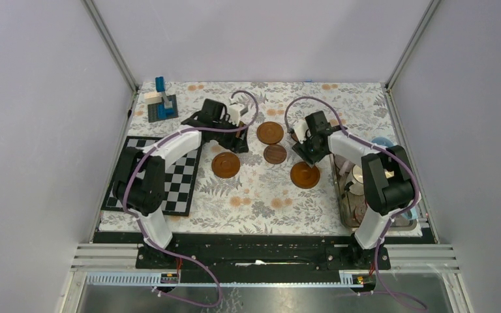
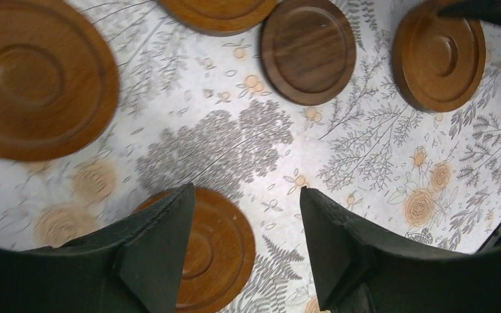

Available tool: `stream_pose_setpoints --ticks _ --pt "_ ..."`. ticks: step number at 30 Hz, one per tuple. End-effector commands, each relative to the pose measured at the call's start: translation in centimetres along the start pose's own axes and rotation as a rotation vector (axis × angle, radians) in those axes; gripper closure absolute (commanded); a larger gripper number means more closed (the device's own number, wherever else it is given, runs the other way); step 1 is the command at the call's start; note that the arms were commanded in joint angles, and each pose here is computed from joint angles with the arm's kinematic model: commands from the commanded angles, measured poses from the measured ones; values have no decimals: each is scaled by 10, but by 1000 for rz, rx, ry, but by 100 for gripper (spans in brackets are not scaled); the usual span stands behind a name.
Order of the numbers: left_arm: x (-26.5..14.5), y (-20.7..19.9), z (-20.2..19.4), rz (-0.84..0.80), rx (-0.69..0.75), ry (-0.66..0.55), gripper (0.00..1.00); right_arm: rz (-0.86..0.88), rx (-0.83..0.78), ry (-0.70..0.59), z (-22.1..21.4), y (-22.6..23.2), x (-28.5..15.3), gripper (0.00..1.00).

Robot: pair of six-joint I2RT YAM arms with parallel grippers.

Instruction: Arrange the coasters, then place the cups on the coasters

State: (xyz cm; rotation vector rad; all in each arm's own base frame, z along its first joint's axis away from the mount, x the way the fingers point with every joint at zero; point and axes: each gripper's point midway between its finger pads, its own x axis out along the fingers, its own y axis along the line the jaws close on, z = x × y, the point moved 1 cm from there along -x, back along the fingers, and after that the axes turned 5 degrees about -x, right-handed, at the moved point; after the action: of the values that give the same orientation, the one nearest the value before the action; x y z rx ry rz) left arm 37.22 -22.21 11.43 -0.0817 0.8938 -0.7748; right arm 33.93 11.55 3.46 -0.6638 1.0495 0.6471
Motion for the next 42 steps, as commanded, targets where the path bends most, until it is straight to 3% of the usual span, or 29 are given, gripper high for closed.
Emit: stream_pose_setpoints --ticks 1,7,12,18,22,34,42 --pt "21 -18 22 8 152 -69 37 -1 32 -60 25 -20 -1 38" --pt "47 -40 22 -24 211 -120 41 -4 54 -52 28 -30 7 38" --pt "62 -45 24 -29 177 -148 42 2 70 -54 27 -35 6 39" --pt "47 -52 42 -82 144 -268 42 49 71 -141 38 -23 -26 36" --pt "45 -56 42 -109 147 -270 42 109 54 -168 36 -7 -38 33" --pt "36 -65 45 -154 158 -343 29 145 33 -67 0 11 -14 30" --pt "44 -61 38 -147 254 -353 31 86 25 -14 -14 8 10 31"
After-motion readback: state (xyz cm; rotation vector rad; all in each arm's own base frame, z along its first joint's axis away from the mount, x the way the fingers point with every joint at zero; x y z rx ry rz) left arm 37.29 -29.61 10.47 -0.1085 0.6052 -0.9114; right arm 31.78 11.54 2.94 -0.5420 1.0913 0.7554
